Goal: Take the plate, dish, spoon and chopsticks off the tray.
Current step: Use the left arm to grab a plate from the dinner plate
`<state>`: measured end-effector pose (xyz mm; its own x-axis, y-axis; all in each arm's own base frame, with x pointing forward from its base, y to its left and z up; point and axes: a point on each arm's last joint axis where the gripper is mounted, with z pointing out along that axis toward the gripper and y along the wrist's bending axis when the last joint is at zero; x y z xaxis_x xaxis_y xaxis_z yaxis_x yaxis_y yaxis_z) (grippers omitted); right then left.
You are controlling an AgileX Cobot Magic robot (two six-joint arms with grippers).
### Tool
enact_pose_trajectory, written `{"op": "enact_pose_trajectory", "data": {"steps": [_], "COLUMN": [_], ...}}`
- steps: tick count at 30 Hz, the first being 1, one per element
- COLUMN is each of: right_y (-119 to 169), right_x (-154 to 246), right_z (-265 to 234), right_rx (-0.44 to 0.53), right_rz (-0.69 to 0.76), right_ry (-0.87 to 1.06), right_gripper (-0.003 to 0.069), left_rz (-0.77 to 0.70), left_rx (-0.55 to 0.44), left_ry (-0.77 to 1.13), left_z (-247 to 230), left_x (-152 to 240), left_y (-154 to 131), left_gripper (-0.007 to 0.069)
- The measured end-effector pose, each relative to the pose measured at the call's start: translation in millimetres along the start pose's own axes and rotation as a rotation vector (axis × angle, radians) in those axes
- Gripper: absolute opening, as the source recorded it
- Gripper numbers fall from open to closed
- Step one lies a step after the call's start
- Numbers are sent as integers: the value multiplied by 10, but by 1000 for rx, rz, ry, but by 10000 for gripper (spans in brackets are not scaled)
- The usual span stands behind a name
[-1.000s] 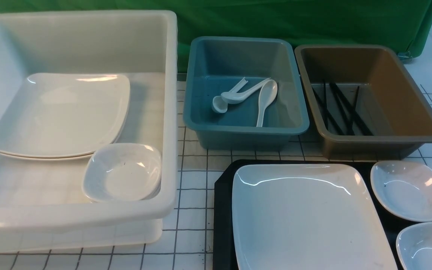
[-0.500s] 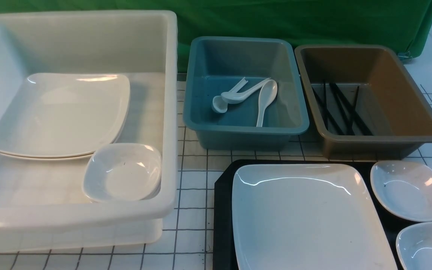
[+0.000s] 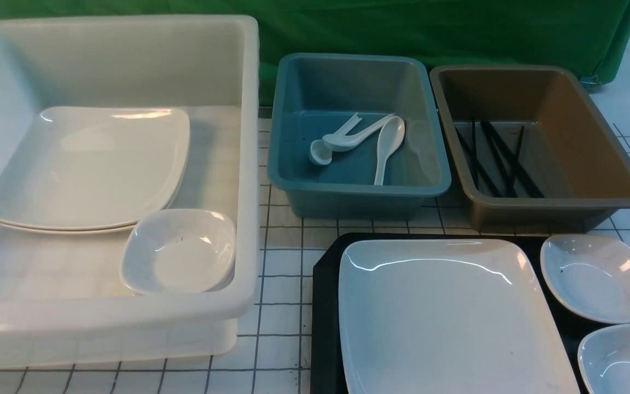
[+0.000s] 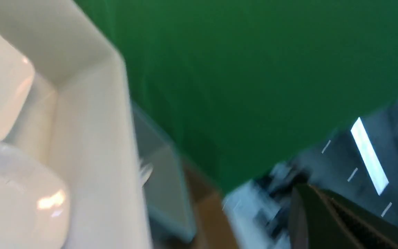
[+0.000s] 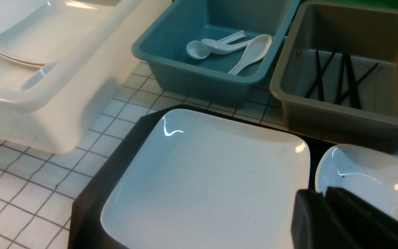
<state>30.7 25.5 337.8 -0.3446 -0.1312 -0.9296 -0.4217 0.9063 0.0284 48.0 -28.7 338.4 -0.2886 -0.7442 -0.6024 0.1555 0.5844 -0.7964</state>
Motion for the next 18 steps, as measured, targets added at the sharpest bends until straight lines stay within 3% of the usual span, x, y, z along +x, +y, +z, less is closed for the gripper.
{"op": "enact_pose_trajectory", "data": {"steps": [2,3,5,7,8,12,18], "right_y": [0,0,0,0,0,0,0], "right_x": [0,0,0,0,0,0,0], "right_z": [0,0,0,0,0,0,0], "right_rx": [0,0,0,0,0,0,0], "right_rz": [0,0,0,0,0,0,0], "right_ry": [0,0,0,0,0,0,0], "right_gripper": [66,66,70,71,71,71,76], "left_rz": [87,91,146,155,173,166,210], "left_rx": [-96,-92,-113,-74,-8,71,-14], "left_ry": [254,261,446,529,610,729,948], "left_z": [251,237,551,727,913,1317,1699], "left_x": [-109,-115,-246,-317,-391,-449,-48], "left_y": [-181,-206,-340,-438,-548,-570,-466], "left_gripper": [4,4,4,6,12,31,90]}}
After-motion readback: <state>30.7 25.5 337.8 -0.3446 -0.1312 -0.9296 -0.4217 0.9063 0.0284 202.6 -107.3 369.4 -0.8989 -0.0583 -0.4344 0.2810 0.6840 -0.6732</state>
